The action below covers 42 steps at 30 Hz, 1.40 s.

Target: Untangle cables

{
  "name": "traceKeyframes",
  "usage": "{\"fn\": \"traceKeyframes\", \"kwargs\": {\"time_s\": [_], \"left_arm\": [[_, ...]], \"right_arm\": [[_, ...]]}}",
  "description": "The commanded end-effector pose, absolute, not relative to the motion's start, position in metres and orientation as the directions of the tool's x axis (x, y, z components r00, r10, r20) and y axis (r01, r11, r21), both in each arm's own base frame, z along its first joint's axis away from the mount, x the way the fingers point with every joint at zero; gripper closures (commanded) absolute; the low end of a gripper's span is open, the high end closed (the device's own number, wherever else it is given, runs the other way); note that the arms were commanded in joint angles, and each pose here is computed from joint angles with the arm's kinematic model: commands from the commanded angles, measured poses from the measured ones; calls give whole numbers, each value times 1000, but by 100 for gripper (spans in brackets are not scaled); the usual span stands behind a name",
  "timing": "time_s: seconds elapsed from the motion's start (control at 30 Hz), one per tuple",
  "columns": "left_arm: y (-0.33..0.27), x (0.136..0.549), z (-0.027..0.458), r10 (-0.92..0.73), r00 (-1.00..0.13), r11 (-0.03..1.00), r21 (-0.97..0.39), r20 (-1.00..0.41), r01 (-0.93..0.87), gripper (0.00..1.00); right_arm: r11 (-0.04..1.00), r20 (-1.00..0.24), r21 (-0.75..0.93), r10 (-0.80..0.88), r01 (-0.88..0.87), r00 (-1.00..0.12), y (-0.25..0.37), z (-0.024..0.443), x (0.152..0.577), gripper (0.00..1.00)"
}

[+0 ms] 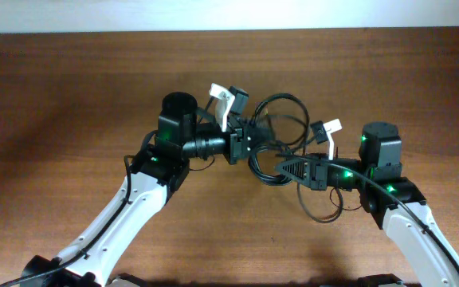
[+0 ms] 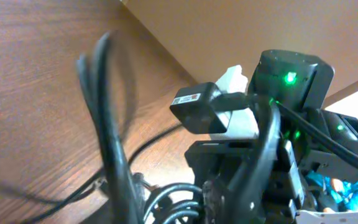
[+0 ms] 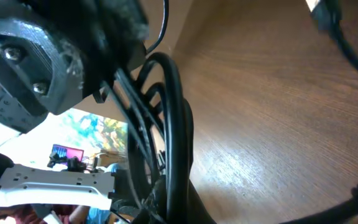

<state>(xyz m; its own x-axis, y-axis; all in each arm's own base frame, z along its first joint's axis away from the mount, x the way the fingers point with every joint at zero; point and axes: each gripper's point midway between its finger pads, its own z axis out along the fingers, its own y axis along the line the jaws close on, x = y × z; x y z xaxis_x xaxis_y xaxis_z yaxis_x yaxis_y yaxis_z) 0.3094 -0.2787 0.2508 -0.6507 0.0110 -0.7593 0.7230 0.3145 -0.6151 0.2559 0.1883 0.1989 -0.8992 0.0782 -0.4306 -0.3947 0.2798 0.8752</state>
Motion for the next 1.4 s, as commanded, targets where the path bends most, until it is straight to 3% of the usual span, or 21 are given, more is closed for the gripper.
{"fn": "traceKeyframes", "kwargs": {"time_s": [0.0, 0.03, 0.07, 0.3, 0.43, 0.47, 0.57, 0.6, 0.63, 0.67, 0.7, 0.73, 0.77, 0.8, 1.0, 1.07, 1.2, 1.37], "left_arm": [[-279, 310, 254, 14, -649, 318, -612, -760, 724, 18], [-278, 309, 252, 18, -658, 321, -619, -753, 717, 3], [-278, 308, 250, 21, -666, 324, -625, -746, 710, 0], [-274, 299, 227, 72, -729, 358, -664, -681, 656, 1], [-263, 300, 201, 87, -782, 465, -669, -617, 580, 11], [-256, 302, 188, 83, -808, 528, -662, -584, 533, 11], [-247, 297, 171, 89, -849, 590, -659, -521, 466, 1], [-245, 293, 166, 94, -863, 601, -662, -497, 447, 1], [-243, 291, 163, 97, -872, 609, -665, -480, 433, 9], [-242, 287, 160, 101, -882, 616, -668, -460, 418, 23], [-240, 285, 157, 96, -894, 624, -674, -437, 396, 26], [-239, 282, 155, 88, -909, 630, -684, -407, 367, 24], [-239, 280, 153, 76, -922, 636, -694, -380, 338, 10], [-238, 279, 152, 63, -932, 639, -702, -358, 313, 5], [-243, 274, 152, 0, -964, 639, -742, -265, 204, 0], [-250, 270, 153, -22, -975, 631, -759, -222, 159, 5], [-264, 262, 156, -47, -986, 612, -785, -158, 96, 1], [-273, 259, 160, -40, -986, 599, -793, -162, 106, 2]], "right_arm": [[316, -472, 847, 81, -427, -878, 186, 198, 263, 96], [354, -457, 846, 98, -399, -884, 184, 191, 266, 96], [380, -447, 844, 109, -378, -888, 182, 186, 268, 96], [531, -442, 795, 178, -292, -879, 166, 163, 286, 96], [609, -460, 753, 215, -250, -861, 155, 154, 297, 96], [634, -468, 736, 227, -235, -854, 150, 151, 301, 96], [688, -526, 678, 206, -260, -825, 143, 146, 308, 96], [695, -555, 655, 177, -296, -813, 143, 147, 308, 96], [700, -576, 638, 157, -321, -802, 143, 147, 308, 96], [703, -595, 622, 140, -343, -791, 143, 148, 309, 96], [704, -610, 613, 133, -359, -781, 143, 150, 310, 96], [705, -630, 600, 124, -379, -767, 144, 152, 312, 96], [706, -642, 590, 117, -392, -758, 144, 153, 313, 96], [708, -657, 576, 103, -410, -747, 144, 154, 314, 96], [710, -678, 555, 83, -434, -730, 144, 155, 315, 96], [711, -694, 539, 70, -452, -717, 144, 156, 316, 96], [711, -693, 540, 70, -451, -718, 144, 156, 316, 96], [711, -687, 543, 70, -447, -723, 144, 155, 315, 96]]}}
